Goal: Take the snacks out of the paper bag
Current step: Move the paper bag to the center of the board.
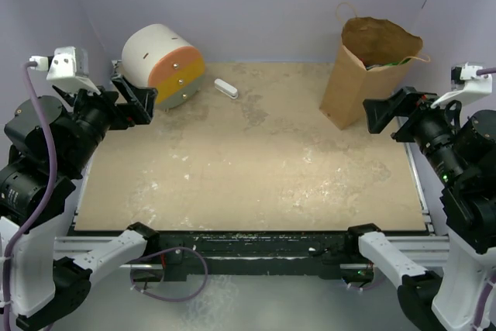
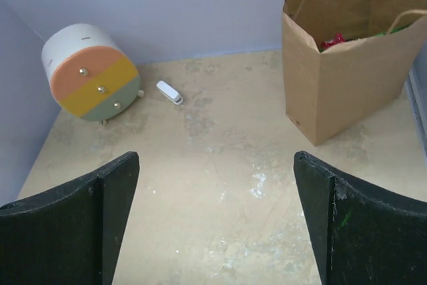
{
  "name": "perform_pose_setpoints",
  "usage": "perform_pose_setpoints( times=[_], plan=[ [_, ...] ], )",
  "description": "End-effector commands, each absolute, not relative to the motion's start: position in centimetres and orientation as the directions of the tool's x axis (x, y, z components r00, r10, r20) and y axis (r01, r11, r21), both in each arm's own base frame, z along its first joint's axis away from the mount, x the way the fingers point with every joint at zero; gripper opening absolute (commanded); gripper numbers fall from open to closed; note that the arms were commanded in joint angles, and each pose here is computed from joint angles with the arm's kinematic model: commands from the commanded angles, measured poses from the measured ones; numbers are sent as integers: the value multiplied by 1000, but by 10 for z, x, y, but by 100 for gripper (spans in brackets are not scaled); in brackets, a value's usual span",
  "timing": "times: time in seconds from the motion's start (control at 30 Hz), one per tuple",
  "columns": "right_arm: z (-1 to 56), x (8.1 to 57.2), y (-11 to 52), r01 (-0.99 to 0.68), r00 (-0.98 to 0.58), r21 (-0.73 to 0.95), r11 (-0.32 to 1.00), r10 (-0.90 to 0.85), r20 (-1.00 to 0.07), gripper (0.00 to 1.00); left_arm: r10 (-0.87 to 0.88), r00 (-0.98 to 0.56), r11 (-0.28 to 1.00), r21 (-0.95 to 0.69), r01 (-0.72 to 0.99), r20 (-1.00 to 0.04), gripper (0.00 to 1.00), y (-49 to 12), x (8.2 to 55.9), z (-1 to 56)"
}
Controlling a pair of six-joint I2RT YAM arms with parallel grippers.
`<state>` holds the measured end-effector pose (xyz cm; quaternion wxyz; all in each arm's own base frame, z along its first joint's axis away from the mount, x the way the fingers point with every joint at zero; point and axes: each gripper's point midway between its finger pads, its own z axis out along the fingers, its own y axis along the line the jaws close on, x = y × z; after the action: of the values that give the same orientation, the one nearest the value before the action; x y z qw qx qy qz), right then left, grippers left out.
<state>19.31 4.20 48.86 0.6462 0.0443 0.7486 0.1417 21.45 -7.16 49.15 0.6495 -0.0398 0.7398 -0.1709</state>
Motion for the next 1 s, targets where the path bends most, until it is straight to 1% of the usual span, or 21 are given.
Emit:
perform_pose_setpoints(
  times=[0.0, 0.37, 0.6, 0.8, 0.97],
  plan=[
    [474, 194, 28, -32, -170, 270, 962, 261, -950, 99, -301, -139, 940, -318, 125, -944, 99, -65, 217, 489],
    [439, 188, 1, 130, -215, 227, 965, 251, -944, 99, -314, -164, 939, -332, 91, -935, 99, -64, 220, 470],
    [434, 193, -15, 236, -225, 208, 949, 262, -938, 99, -336, -212, 929, -360, 85, -918, 99, -74, 230, 457],
    [423, 215, -24, 334, -242, 219, 917, 308, -920, 99, -300, -238, 934, -335, 125, -924, 99, -89, 247, 453],
    [422, 245, -18, 317, -253, 212, 924, 298, -920, 99, -281, -291, 923, -340, 177, -914, 99, -110, 262, 445]
  ],
)
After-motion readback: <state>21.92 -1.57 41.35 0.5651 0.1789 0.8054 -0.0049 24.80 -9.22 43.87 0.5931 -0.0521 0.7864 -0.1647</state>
